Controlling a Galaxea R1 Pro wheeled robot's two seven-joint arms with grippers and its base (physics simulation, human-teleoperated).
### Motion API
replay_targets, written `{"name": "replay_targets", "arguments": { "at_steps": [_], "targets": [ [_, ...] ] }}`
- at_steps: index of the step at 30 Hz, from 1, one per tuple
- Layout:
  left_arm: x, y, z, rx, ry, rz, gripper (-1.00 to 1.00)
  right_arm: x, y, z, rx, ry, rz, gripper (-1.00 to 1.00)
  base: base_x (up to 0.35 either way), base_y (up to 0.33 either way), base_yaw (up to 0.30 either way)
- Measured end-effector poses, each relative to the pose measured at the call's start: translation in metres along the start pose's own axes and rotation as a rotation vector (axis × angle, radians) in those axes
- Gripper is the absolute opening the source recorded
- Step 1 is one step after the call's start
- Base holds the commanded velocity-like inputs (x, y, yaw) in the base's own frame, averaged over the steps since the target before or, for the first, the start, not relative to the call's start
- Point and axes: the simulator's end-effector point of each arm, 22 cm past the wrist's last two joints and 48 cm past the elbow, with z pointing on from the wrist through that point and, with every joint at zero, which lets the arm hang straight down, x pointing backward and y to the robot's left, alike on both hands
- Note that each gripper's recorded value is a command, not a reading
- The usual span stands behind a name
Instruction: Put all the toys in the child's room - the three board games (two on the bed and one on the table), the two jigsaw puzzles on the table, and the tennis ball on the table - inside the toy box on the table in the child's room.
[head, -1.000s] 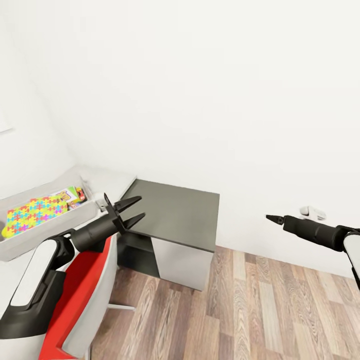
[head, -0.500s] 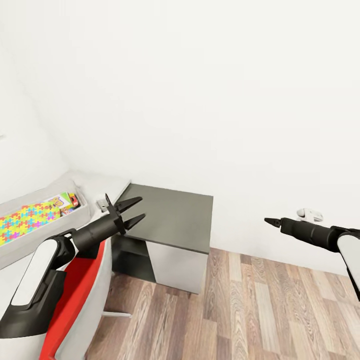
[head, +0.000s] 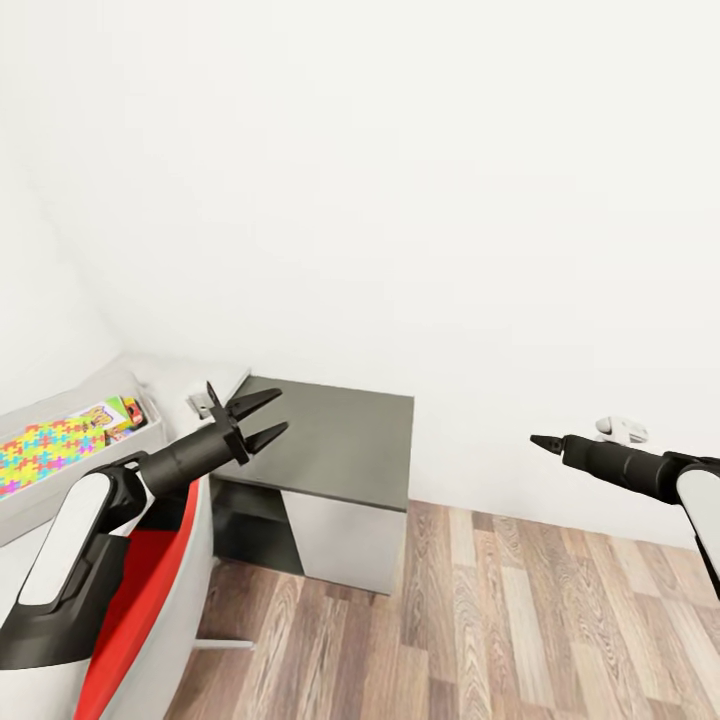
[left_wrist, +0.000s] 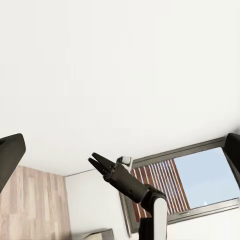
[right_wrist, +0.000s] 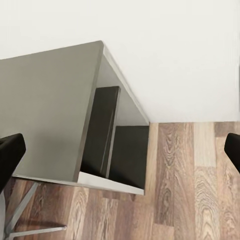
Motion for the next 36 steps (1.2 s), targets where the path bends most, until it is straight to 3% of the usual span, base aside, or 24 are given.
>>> {"name": "replay_targets", "arguments": {
  "at_steps": [36],
  "targets": [
    [0.005, -0.035, -0.004, 0.034, 0.033, 0.058, 1.0, -0.014, 0.02, -0.018, -0.038, -0.04, -0.007, 1.0, 0.0, 0.0, -0.08]
  ]
}}
